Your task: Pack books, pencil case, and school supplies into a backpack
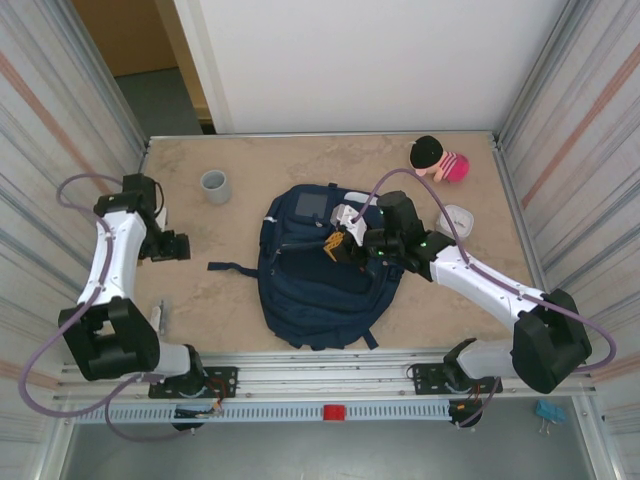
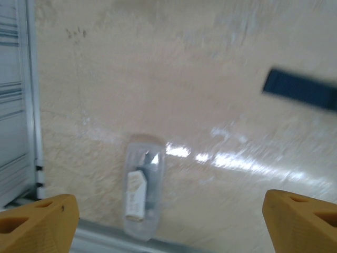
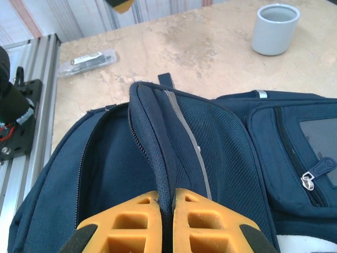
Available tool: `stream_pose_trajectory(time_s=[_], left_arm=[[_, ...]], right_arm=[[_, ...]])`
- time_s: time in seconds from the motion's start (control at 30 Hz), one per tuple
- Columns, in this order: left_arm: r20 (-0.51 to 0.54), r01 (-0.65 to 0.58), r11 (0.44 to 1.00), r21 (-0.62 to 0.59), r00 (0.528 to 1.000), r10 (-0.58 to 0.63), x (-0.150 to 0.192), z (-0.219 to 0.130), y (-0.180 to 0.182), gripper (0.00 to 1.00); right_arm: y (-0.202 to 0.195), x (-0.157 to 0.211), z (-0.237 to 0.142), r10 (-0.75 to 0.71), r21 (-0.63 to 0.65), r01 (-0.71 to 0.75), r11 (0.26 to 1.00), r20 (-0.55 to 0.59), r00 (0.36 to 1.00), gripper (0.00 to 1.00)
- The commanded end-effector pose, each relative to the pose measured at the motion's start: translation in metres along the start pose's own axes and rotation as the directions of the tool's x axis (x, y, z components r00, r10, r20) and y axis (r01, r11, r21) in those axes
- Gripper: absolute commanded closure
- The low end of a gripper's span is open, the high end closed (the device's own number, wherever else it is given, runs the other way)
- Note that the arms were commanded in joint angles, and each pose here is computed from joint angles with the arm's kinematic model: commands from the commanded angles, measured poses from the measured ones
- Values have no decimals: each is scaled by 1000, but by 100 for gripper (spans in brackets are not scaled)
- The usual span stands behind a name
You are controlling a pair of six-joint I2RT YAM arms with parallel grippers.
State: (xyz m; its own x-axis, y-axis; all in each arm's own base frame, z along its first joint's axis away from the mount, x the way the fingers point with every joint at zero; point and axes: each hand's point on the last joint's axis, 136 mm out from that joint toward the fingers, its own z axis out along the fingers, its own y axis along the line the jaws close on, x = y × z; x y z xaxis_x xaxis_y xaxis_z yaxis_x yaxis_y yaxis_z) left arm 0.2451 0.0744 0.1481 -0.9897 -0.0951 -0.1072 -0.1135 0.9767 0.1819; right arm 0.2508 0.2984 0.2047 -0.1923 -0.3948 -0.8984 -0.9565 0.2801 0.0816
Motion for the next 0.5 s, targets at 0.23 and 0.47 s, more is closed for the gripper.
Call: stream_pose_trajectory(time_s=[0.23,0.47], left_arm=[[-247,-368,929,-27,903,351,93,43,15,1],[-348,-281,959,30,897,274,92,70,21,1]], right_arm=[[-1,-19,-18,-54,-38,57,998,93,994,100],[4,-22,-17,-62,-69,70,995,111,992,100]])
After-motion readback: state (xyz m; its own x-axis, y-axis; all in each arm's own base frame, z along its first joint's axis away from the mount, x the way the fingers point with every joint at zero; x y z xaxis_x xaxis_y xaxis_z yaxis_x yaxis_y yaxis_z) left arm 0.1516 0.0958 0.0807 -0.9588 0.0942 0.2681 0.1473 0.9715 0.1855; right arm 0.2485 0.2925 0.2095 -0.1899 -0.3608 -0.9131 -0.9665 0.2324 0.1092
